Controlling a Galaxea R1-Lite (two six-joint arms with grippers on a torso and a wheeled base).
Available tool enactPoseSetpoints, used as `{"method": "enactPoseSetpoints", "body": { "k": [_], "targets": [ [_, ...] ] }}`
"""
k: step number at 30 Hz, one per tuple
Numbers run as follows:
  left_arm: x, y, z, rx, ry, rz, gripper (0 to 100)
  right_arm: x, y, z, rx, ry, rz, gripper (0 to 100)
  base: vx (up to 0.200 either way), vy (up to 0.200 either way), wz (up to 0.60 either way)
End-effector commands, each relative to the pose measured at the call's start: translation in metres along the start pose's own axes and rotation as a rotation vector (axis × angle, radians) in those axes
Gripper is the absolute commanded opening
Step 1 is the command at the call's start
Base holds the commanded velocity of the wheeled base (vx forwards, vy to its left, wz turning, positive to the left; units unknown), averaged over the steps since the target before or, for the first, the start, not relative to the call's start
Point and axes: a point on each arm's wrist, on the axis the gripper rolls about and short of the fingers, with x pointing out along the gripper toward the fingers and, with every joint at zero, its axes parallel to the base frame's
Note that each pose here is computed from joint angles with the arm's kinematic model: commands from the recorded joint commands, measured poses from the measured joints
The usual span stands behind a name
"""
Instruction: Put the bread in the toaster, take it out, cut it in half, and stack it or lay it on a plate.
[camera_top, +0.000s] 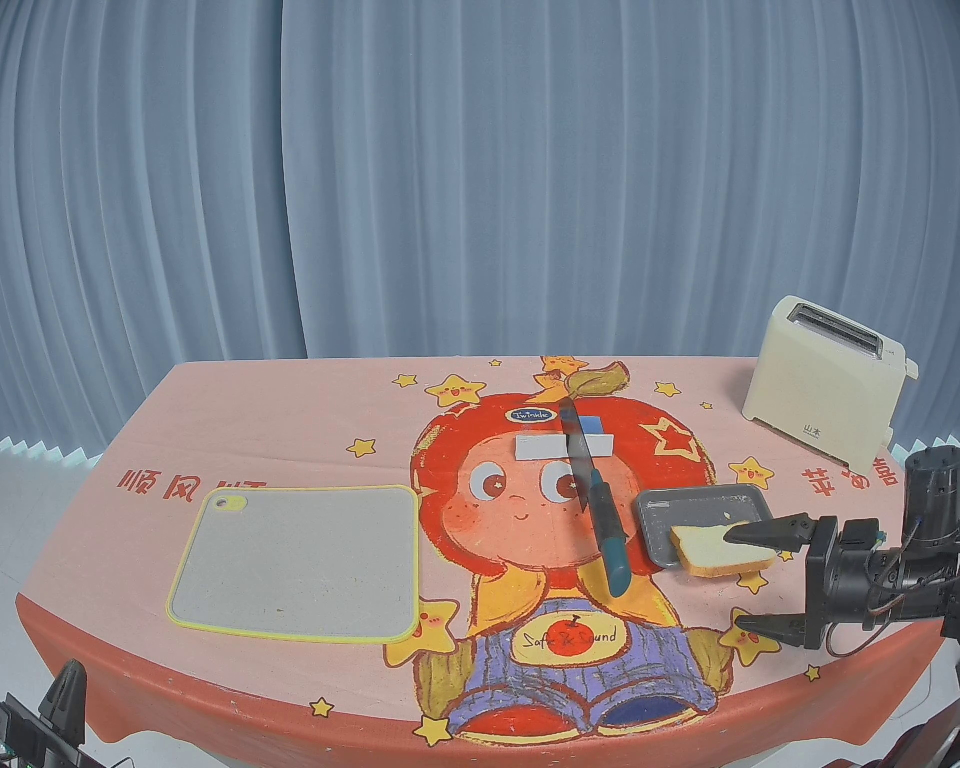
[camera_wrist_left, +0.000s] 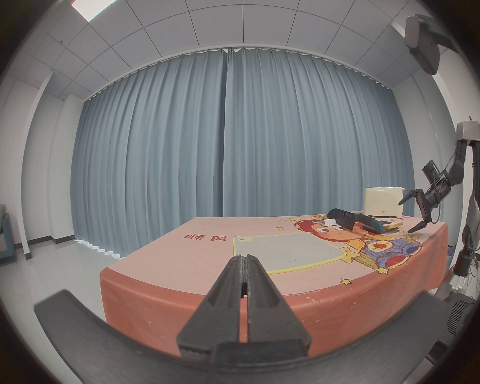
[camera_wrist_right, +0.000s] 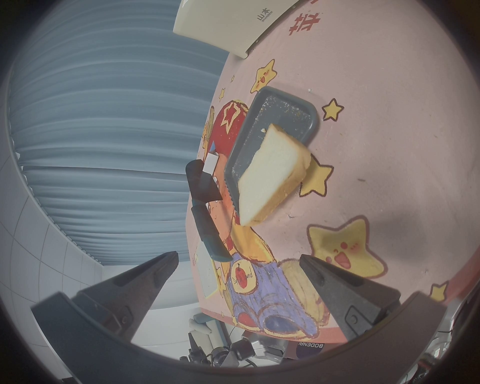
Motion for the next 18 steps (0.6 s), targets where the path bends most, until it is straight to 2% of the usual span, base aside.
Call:
{"method": "enactPoseSetpoints", "body": {
  "k": [1, 10, 18],
  "targets": [
    [0.000, 0.000, -0.005, 0.000, 0.001, 0.000, 0, 0.006, 0.000, 0.005, 0.013, -0.004, -0.017, 100, 0.000, 0.000, 0.00],
    [0.000, 0.000, -0.005, 0.000, 0.001, 0.000, 0, 0.010, 0.001, 0.007, 0.018, -0.002, -0.021, 100, 0.000, 0.000, 0.00],
    [0.000, 0.000, -0.005, 0.000, 0.001, 0.000, 0, 0.014, 0.002, 0.023, 0.052, -0.048, -0.033, 100, 0.000, 0.000, 0.00]
  ]
}}
